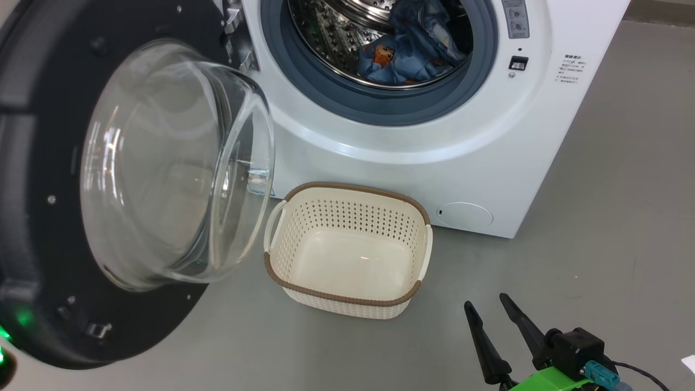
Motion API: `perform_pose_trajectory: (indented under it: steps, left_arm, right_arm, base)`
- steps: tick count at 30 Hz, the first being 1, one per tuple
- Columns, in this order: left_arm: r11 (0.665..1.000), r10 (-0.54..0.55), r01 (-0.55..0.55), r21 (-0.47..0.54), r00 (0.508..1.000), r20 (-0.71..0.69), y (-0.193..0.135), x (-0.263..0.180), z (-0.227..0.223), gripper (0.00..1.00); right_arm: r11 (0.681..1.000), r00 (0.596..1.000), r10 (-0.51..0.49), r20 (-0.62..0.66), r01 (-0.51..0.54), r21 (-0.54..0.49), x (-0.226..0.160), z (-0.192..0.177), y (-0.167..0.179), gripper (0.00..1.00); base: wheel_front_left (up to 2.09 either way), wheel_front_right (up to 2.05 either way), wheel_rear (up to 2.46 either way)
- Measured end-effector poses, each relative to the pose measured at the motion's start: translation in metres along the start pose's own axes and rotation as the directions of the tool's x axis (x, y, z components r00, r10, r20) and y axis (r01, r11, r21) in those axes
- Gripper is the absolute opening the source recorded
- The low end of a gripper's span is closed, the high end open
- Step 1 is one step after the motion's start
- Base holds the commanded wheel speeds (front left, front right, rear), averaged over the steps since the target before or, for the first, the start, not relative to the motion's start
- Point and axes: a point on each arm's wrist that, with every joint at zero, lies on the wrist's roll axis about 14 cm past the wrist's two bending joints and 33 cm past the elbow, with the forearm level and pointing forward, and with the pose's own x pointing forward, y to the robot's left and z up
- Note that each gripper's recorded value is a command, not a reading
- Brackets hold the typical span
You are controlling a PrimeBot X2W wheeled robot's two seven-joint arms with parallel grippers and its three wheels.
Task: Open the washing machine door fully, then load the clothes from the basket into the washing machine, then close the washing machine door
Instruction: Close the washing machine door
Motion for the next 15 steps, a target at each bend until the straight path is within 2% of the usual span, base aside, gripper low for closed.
perform_pose_trajectory:
  steps: [15]
  left_arm:
    - [0.997, -0.083, 0.082, -0.016, 0.970, -0.228, -0.010, 0.015, -0.076, 0.00]
  right_arm:
    - [1.000, 1.000, -0.020, -0.018, 0.021, 0.016, -0.002, -0.007, -0.007, 1.00]
  base:
    - [0.00, 0.00, 0.00]
